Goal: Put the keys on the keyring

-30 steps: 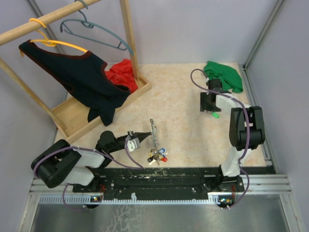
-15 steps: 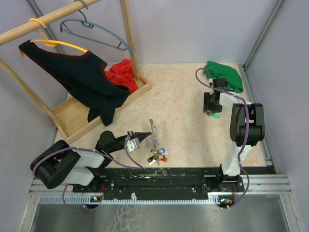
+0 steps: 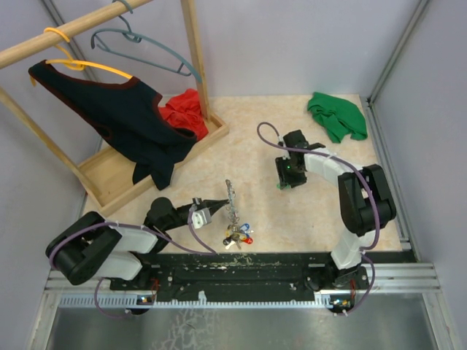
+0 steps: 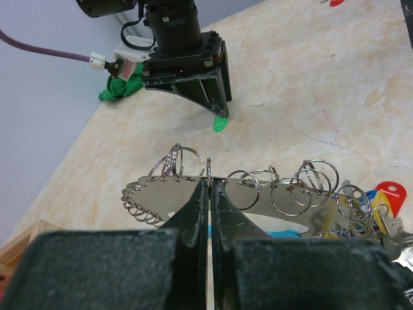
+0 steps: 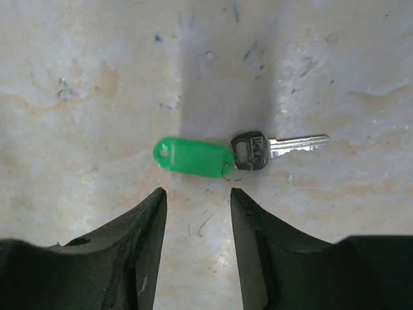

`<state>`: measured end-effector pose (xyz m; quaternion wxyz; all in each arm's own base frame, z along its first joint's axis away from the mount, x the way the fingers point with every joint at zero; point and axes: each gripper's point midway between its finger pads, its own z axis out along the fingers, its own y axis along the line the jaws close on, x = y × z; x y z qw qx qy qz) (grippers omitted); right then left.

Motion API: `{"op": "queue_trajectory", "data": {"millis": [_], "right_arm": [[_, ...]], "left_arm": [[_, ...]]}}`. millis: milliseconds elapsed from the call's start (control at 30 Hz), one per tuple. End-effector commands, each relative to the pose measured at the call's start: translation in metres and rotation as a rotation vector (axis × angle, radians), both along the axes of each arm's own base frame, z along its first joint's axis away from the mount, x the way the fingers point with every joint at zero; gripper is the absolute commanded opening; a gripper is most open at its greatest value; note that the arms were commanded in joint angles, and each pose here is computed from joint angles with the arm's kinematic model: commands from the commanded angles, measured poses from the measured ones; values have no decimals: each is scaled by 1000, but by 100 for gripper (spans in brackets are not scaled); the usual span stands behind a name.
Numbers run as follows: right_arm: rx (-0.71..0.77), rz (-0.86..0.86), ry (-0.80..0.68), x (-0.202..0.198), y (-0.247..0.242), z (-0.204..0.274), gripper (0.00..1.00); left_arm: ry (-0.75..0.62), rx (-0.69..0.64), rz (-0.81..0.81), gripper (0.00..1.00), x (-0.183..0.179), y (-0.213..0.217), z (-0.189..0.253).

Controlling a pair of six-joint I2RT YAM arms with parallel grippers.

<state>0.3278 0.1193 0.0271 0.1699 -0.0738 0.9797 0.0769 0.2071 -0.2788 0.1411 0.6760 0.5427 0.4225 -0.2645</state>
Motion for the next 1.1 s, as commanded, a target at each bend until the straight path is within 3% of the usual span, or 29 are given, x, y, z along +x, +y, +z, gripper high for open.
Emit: {"op": "queue_trajectory", "data": {"millis": [0, 133, 300, 600, 1067], "right_arm": [[-126, 91, -108, 6, 2, 46, 45], [-176, 101, -119, 8, -1, 46, 44], [-132, 2, -160, 22, 6, 48, 30], [-125, -186, -154, 27, 3, 32, 29], [-164, -221, -140, 22, -6, 14, 29]], "left_arm": [[-8, -26, -18, 0, -1, -4, 12], [13, -23, -5, 0, 2, -4, 12], [26, -23, 3, 0, 4, -4, 12], [28, -25, 1, 0, 3, -4, 13], [37, -22, -7, 0, 3, -6, 12]]}}
